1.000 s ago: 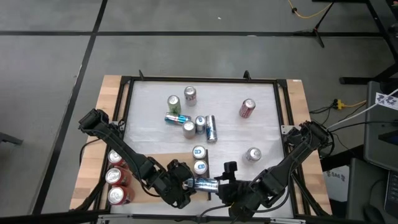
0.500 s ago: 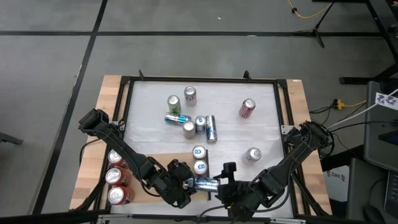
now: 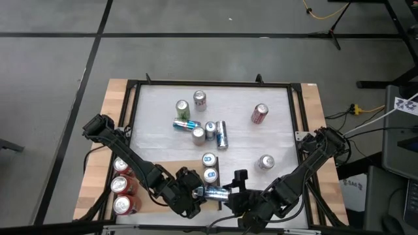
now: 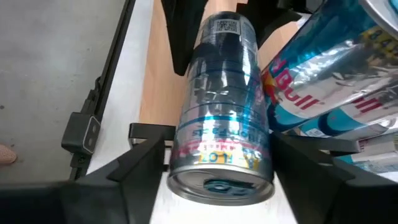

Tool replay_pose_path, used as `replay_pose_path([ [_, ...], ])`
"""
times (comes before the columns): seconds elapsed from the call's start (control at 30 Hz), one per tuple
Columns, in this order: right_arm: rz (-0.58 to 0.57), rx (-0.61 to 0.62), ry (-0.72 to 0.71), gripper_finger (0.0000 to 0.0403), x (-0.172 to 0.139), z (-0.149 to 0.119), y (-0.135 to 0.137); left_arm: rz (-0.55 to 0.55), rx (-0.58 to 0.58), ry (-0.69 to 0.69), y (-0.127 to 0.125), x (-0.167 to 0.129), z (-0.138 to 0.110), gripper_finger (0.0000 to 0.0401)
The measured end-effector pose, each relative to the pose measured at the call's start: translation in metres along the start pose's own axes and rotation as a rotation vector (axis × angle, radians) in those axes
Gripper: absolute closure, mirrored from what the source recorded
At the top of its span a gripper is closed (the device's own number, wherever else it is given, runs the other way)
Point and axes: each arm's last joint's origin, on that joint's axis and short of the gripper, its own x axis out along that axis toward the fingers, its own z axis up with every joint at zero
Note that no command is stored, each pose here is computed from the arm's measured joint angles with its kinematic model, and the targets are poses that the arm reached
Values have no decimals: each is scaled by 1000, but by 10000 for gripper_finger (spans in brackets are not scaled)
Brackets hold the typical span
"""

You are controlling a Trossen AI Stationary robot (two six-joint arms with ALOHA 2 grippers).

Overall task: Place canned beverage on shelf
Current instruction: Put the blue soda can on the shelf aligned with the blue soda cans

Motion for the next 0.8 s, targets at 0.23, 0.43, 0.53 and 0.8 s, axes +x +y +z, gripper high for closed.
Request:
replay_pose_path([
  [0.23,7,0,4,202,0,0,0,0,0,2,0,0,0,106],
  [0.43,25,1,11,181,0,0,0,-1,1,3,0,0,0,107],
  [0.53,26,1,12,166,0,0,0,-1,1,3,0,0,0,107],
  [0.8,30,0,14,160,0,0,0,0,1,3,0,0,0,107],
])
